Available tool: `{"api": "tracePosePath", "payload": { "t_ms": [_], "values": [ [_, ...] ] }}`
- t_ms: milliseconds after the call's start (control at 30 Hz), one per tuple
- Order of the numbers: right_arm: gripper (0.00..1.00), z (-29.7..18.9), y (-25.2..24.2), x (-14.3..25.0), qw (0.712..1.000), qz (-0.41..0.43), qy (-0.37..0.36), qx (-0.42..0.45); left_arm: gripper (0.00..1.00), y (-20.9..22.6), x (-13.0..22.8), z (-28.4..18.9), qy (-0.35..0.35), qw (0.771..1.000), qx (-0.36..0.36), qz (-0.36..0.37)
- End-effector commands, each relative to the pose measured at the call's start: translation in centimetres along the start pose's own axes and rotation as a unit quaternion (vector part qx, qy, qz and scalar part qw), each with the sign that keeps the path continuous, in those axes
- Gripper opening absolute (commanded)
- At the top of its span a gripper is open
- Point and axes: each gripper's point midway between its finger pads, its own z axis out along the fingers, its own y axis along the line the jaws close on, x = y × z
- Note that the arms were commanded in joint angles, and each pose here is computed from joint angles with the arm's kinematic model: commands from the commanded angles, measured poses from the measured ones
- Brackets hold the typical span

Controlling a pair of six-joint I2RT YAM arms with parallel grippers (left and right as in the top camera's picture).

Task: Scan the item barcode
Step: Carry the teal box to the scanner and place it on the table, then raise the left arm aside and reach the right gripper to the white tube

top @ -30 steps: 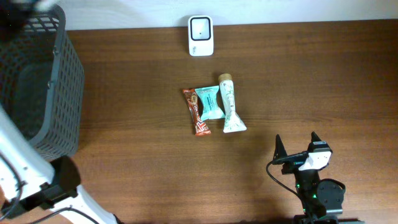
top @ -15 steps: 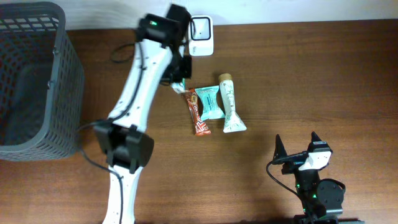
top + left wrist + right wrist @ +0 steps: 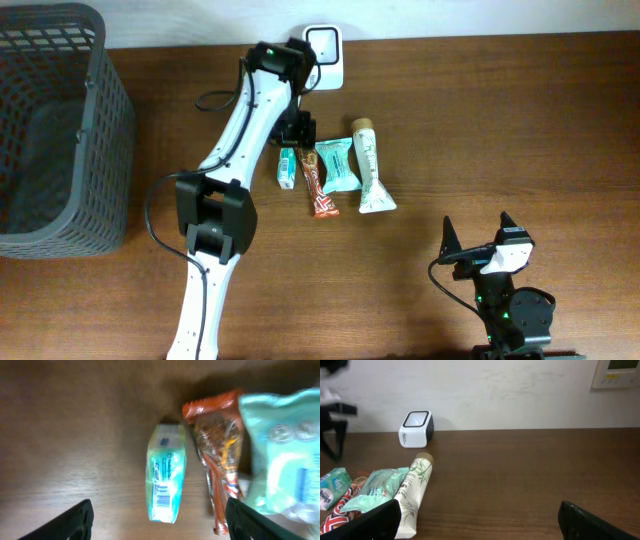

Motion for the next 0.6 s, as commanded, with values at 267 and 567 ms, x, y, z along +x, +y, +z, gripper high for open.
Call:
{"api": "tracePosePath", "payload": {
  "t_ms": [267, 567],
  "values": [
    [0.99, 0.0, -0.2, 0.3, 1.0, 0.002, 0.001, 0.004, 0.99, 15.0, -0.3, -25.3, -0.336, 0.929, 0.039, -0.149],
    [0.99, -1.1, 5.4, -3.3, 0.976, 0.134, -0.047, -0.166, 0.99, 19.0, 0.2, -25.5, -0.339, 0.921, 0.028, -0.191]
  ]
}}
